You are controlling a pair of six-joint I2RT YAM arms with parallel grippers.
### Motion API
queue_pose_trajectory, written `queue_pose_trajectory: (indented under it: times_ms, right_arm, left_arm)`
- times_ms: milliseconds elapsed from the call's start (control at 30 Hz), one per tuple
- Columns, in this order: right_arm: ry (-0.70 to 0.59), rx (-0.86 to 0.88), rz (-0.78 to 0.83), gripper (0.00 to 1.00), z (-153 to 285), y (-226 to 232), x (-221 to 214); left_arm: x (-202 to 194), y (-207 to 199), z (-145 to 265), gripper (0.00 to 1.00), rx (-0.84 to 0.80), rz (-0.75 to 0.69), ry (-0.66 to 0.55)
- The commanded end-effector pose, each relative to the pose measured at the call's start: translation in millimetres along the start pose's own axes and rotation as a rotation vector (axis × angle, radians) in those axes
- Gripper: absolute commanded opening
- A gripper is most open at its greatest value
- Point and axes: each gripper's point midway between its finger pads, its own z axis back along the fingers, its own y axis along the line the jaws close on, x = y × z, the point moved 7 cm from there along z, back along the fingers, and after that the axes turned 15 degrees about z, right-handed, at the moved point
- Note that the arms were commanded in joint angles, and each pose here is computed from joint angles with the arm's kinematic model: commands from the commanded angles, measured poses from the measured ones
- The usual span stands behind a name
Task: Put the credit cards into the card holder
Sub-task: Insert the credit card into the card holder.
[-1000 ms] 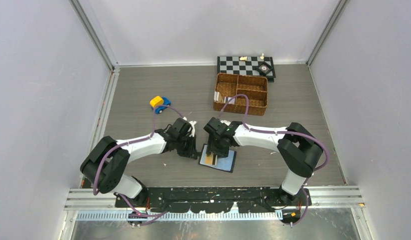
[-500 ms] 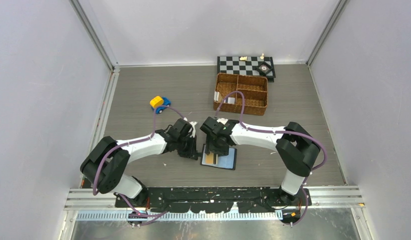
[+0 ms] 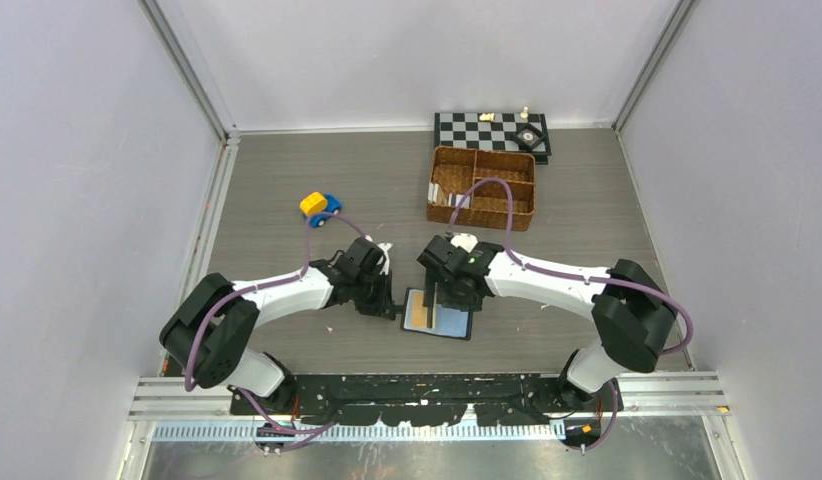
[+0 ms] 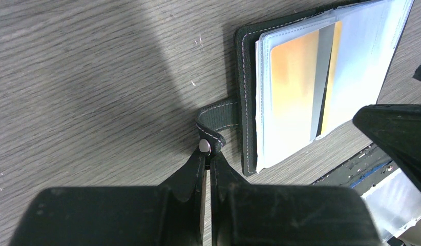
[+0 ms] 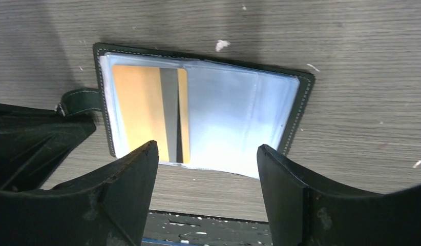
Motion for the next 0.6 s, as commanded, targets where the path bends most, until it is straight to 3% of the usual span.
queue_pose_trajectory:
  times_ms: [0, 567]
  right_arm:
    - [-0.009, -0.057, 0.024, 0.77, 4.7, -20.9, -4.2]
    - [0.087, -0.225, 0.077, 0.80, -19.8, -48.1, -24.7]
  left_arm:
    - [-10.2, 21.7, -3.6, 0.00, 0.099, 0.008, 0.019]
    - [-10.1, 23.0, -0.5, 0.00, 0.099, 0.008, 0.002]
